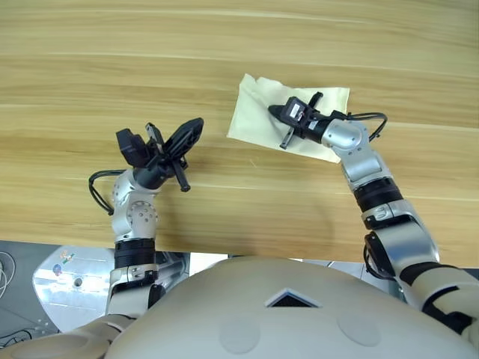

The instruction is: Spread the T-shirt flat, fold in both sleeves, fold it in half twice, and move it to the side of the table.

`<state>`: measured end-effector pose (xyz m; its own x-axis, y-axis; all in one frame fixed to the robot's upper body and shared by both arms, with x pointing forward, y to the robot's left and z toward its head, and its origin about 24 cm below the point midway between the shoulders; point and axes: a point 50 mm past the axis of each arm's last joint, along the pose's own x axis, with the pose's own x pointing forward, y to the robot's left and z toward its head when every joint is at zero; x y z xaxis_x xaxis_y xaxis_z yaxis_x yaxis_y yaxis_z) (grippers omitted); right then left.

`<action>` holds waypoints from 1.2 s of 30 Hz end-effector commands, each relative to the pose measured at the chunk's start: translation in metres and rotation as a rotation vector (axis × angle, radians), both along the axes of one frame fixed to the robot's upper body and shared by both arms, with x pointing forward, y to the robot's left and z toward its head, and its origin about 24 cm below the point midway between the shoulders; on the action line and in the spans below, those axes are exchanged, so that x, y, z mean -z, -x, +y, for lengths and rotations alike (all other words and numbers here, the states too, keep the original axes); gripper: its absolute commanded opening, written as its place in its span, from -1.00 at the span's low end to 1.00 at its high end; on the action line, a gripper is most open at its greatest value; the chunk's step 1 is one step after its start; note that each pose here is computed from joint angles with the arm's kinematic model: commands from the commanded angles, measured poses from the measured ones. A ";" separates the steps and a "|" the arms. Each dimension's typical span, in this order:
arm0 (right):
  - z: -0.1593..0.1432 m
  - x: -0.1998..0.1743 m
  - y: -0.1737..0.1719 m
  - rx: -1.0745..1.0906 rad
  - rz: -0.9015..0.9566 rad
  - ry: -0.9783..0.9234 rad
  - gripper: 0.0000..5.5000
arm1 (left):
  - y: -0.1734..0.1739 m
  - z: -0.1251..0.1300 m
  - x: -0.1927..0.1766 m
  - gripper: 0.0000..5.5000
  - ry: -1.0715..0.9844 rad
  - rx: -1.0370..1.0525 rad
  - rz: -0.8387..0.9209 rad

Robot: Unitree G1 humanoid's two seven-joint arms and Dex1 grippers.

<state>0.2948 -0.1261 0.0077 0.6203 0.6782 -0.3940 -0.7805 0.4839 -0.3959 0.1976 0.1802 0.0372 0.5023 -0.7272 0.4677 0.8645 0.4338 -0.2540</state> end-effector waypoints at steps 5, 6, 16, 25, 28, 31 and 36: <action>-0.041 0.019 -0.018 0.249 0.120 0.100 -0.99 | -0.007 -0.005 0.000 -1.00 0.013 -0.010 -0.010; -0.049 0.019 -0.020 0.297 0.133 0.097 -0.99 | -0.008 -0.006 -0.001 -1.00 0.016 -0.013 -0.010; -0.207 0.016 0.005 1.272 0.288 -0.004 -0.99 | -0.036 0.017 0.017 -1.00 0.033 -0.331 0.158; -0.255 0.029 0.058 1.488 0.339 0.101 -0.99 | -0.056 0.066 0.055 -1.00 -0.069 -0.883 0.413; -0.251 0.027 0.053 1.454 0.324 0.081 -0.99 | -0.056 0.074 0.061 -1.00 -0.077 -0.941 0.447; -0.246 0.021 0.042 1.407 0.286 0.061 -0.99 | -0.055 0.076 0.064 -1.00 -0.082 -0.965 0.454; -0.247 0.004 0.027 1.348 0.177 0.037 -0.99 | -0.053 0.078 0.068 -1.00 -0.106 -0.981 0.461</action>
